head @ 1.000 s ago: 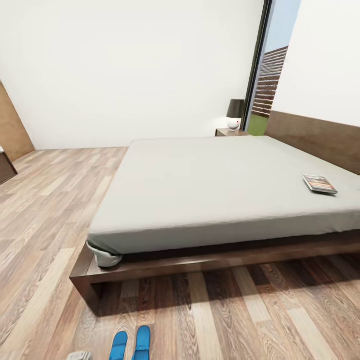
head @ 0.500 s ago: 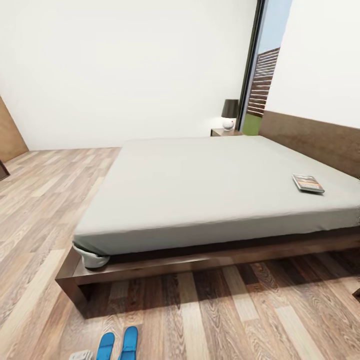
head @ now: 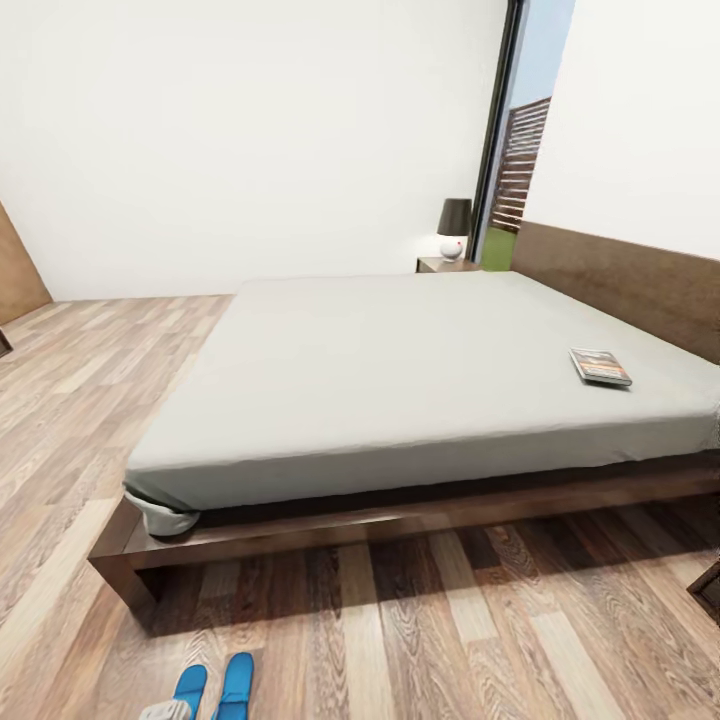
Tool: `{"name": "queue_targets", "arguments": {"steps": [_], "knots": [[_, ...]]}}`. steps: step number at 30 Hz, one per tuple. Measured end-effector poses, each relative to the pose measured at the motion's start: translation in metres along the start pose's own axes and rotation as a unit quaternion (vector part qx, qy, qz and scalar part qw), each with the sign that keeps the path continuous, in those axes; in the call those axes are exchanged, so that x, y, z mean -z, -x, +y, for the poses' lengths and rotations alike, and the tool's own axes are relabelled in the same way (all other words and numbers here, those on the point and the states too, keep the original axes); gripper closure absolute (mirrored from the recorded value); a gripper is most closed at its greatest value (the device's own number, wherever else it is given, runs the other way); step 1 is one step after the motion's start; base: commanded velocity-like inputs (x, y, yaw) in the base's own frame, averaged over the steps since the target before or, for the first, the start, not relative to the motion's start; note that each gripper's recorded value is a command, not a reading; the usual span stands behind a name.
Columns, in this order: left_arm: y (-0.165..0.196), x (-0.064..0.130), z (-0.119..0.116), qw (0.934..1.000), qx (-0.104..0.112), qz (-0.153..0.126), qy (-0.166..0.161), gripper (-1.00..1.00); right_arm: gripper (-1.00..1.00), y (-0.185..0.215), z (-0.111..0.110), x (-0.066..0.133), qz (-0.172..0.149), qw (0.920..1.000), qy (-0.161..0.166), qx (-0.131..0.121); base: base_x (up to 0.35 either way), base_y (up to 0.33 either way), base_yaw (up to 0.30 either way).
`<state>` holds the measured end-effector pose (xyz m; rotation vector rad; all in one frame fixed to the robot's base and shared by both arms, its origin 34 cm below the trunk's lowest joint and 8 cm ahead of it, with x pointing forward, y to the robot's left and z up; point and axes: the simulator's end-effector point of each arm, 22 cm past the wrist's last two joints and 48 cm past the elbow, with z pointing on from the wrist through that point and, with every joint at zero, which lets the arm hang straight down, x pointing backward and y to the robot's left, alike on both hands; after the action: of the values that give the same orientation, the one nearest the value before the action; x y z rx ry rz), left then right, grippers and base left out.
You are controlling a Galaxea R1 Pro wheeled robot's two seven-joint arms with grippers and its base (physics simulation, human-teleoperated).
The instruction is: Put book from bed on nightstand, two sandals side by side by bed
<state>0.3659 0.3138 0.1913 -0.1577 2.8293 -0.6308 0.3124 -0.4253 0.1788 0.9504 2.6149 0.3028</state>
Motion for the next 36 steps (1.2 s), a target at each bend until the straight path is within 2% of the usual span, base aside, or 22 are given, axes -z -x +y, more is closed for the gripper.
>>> {"name": "queue_targets", "arguments": {"steps": [25,30,36], "knots": [[0.0,0.0,0.0,1.0,0.0,0.0,-0.001,-1.0,-1.0,-0.001,0.0,0.0,0.003,1.0,0.0,0.001,0.0,-0.145,0.0],[-0.024,-0.009,-0.02,0.9996,0.005,0.014,-0.025,-1.0,-1.0,-0.014,0.016,-0.006,0.008,0.9999,0.013,-0.004,0.0,0.0,0.0],[-0.051,-0.011,-0.023,0.9991,0.012,0.03,-0.026,-1.0,-1.0,-0.029,0.031,-0.012,0.014,0.9997,0.02,-0.009,0.0,0.0,0.0]]}}
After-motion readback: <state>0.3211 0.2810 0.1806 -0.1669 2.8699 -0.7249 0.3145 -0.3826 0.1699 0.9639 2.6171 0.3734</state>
